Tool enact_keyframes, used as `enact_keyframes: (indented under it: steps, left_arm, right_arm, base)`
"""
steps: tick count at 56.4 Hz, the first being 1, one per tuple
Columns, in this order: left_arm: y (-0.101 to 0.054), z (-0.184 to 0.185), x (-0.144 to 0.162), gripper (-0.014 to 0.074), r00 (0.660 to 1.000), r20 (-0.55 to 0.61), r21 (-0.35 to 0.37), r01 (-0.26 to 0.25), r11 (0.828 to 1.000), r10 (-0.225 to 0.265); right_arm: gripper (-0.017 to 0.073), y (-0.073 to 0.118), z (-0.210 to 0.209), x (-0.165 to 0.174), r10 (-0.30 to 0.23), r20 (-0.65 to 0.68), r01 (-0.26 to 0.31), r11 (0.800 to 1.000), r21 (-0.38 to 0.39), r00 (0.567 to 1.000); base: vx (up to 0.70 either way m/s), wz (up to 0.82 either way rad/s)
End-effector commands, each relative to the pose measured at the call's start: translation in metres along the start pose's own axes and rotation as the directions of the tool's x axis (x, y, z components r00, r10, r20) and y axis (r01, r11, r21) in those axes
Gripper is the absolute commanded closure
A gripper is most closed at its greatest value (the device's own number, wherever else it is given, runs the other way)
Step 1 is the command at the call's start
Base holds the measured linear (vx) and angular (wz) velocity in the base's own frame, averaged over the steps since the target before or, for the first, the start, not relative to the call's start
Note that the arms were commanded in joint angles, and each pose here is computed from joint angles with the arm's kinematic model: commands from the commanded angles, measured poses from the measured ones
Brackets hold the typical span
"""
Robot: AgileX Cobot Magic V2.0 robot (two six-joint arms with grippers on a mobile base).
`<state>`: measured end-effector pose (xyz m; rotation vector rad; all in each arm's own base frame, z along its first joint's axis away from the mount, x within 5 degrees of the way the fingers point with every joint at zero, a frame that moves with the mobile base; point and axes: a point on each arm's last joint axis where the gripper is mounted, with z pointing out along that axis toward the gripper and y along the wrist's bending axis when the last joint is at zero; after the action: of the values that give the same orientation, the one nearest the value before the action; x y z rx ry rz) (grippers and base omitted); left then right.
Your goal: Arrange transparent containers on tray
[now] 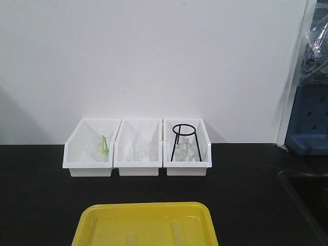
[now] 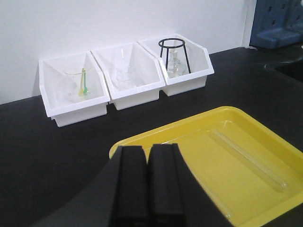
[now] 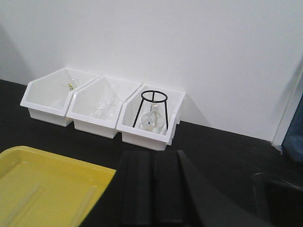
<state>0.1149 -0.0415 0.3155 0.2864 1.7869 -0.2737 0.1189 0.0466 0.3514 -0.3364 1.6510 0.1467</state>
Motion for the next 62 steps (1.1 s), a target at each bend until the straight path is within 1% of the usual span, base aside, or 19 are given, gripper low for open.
enact_keyframes:
  steps: [1, 9, 10, 15, 20, 24, 30, 33, 39, 43, 45, 48, 52, 56, 62]
  left_arm:
    - [-0.001, -0.003, -0.016, 0.0599, 0.995, 0.102, 0.005, 0.003, 1.000, -0.003]
    - [-0.001, -0.003, -0.016, 0.0599, 0.995, 0.101, 0.003, -0.001, 1.000, 0.001]
    - [-0.001, -0.003, -0.016, 0.0599, 0.994, 0.105, 0.001, -0.008, 1.000, 0.007]
    - [0.002, -0.009, -0.015, 0.0599, 0.986, 0.146, -0.032, -0.079, 0.996, 0.083]
    - [0.004, -0.020, -0.001, 0.0599, 0.973, 0.205, -0.061, -0.092, 0.994, 0.103]
    - [0.007, -0.027, 0.016, 0.0599, 0.964, 0.243, -0.091, -0.086, 0.992, 0.106]
    - [0.012, -0.036, 0.052, 0.0599, 0.956, 0.273, -0.155, -0.064, 0.986, 0.105]
    - [0.014, -0.039, 0.071, 0.0599, 0.954, 0.280, -0.187, -0.053, 0.981, 0.105]
    - [0.016, -0.042, 0.101, 0.0599, 0.951, 0.296, -0.233, -0.018, 0.972, 0.089]
    - [0.018, -0.042, 0.119, 0.0599, 0.945, 0.313, -0.262, -0.011, 0.965, 0.096]
    - [0.018, -0.042, 0.122, 0.0599, 0.943, 0.319, -0.268, -0.007, 0.963, 0.096]
    - [0.019, -0.041, 0.124, 0.0599, 0.957, 0.277, -0.274, -0.009, 0.962, 0.087]
    - [0.019, -0.040, 0.124, 0.0599, 0.959, 0.267, -0.275, -0.014, 0.961, 0.090]
    - [0.019, -0.040, 0.125, 0.0599, 0.961, 0.265, -0.273, -0.005, 0.962, 0.080]
    - [0.019, -0.040, 0.125, 0.0599, 0.961, 0.264, -0.274, -0.009, 0.962, 0.084]
  right_arm:
    - [0.0568, 0.001, -0.002, -0.013, -0.028, 0.068, 0.029, 0.999, -0.018, 0.997]
    - [0.0568, 0.001, -0.002, -0.013, -0.028, 0.068, 0.029, 0.999, -0.018, 0.997]
    - [0.0568, 0.001, -0.002, -0.013, -0.028, 0.068, 0.029, 0.999, -0.018, 0.997]
    - [0.0568, 0.001, -0.002, -0.013, -0.028, 0.068, 0.029, 0.999, -0.018, 0.997]
    - [0.0568, 0.001, -0.002, -0.013, -0.029, 0.069, 0.030, 0.999, -0.018, 0.997]
    - [0.0568, 0.001, -0.002, -0.013, -0.029, 0.069, 0.030, 0.999, -0.018, 0.997]
    - [0.0568, 0.001, -0.002, -0.013, -0.029, 0.069, 0.030, 0.999, -0.018, 0.997]
    - [0.0568, 0.001, -0.002, -0.013, -0.029, 0.069, 0.031, 0.999, -0.018, 0.997]
    - [0.0568, 0.001, -0.002, -0.013, -0.029, 0.069, 0.031, 0.999, -0.018, 0.997]
    - [0.0568, 0.001, -0.002, -0.013, -0.029, 0.069, 0.031, 0.999, -0.018, 0.997]
    - [0.0568, 0.001, -0.002, -0.013, -0.029, 0.069, 0.031, 0.999, -0.018, 0.997]
    - [0.0568, 0.001, -0.002, -0.013, -0.029, 0.069, 0.031, 0.999, -0.018, 0.997]
    - [0.0568, 0.001, -0.002, -0.013, -0.036, 0.070, 0.037, 0.999, -0.016, 0.997]
    - [0.0568, 0.001, -0.002, -0.013, -0.036, 0.069, 0.037, 0.999, -0.016, 0.997]
    - [0.0568, 0.001, -0.002, -0.013, -0.036, 0.072, 0.038, 0.999, -0.020, 0.997]
  base:
    - [0.00, 0.00]
    - [0.00, 0.00]
    - [0.00, 0.00]
    - [0.00, 0.00]
    - [0.00, 0.00]
    - [0.00, 0.00]
    - [0.00, 0.00]
    - [0.00, 0.00]
    - [0.00, 0.00]
    - [0.00, 0.00]
    - [0.00, 0.00]
    - [0.00, 0.00]
    - [0.00, 0.00]
    - [0.00, 0.00]
    - [0.00, 0.00]
